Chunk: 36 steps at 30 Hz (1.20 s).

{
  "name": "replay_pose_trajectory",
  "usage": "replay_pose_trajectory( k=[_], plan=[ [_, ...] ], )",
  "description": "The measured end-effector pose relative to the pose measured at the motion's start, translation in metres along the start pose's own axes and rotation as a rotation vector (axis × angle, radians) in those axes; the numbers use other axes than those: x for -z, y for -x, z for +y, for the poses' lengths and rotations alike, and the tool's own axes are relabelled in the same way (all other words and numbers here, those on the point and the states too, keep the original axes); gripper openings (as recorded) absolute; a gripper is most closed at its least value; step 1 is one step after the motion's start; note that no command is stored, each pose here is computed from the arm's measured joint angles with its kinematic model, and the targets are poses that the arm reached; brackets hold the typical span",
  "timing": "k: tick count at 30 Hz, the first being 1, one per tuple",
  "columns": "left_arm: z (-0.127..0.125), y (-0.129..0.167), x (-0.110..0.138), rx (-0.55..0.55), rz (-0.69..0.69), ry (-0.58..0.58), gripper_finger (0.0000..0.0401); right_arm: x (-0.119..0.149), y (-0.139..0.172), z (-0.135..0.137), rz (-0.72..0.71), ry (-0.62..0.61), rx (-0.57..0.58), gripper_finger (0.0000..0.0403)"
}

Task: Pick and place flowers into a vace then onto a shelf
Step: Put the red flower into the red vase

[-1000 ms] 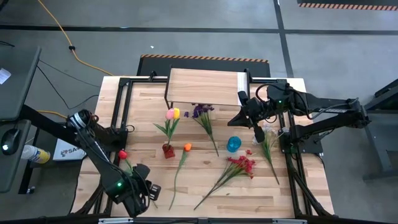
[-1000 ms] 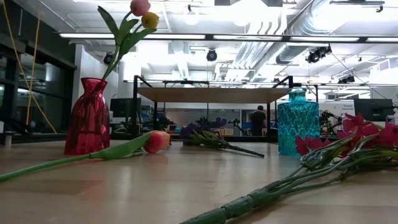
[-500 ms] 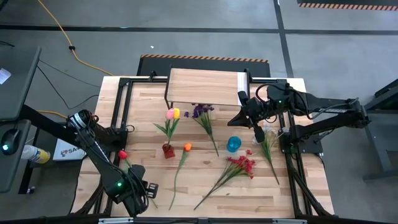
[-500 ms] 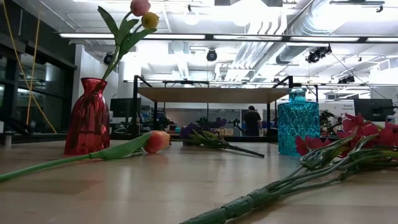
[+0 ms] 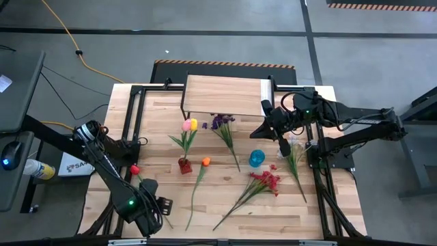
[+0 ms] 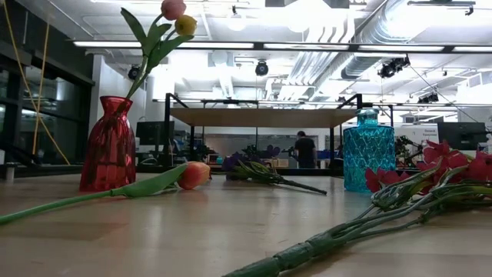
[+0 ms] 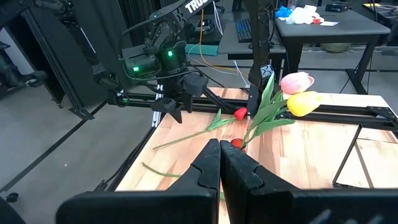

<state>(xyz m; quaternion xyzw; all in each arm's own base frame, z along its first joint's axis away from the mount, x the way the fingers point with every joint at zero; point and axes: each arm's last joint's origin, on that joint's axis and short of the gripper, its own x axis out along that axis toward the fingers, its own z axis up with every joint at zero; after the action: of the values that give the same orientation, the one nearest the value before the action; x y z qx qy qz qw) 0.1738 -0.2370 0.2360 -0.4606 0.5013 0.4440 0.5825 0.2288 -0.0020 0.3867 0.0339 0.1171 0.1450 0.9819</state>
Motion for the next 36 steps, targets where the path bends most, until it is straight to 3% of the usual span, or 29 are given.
replay_pose_trajectory(
  k=[6,12,20,30,36],
  plan=[
    [-0.004,-0.005,0.003,0.034,-0.020,-0.008,0.0358,0.000,0.000,0.000,-0.002,0.002,0.000,0.0000],
    [-0.012,-0.025,0.014,0.025,-0.039,-0.068,0.0384,0.000,0.000,0.000,-0.003,0.003,0.000,0.0000],
    [-0.012,-0.048,0.021,-0.169,0.030,-0.042,0.0382,0.000,0.000,0.000,-0.003,0.005,0.000,0.0000],
    [-0.030,-0.079,0.010,-0.238,-0.046,0.065,0.0381,0.000,0.000,0.000,-0.003,-0.003,-0.003,0.0000],
    [-0.036,-0.093,0.010,-0.255,-0.059,0.067,0.0379,0.000,0.000,0.000,-0.002,-0.005,-0.004,0.0000]
  ],
)
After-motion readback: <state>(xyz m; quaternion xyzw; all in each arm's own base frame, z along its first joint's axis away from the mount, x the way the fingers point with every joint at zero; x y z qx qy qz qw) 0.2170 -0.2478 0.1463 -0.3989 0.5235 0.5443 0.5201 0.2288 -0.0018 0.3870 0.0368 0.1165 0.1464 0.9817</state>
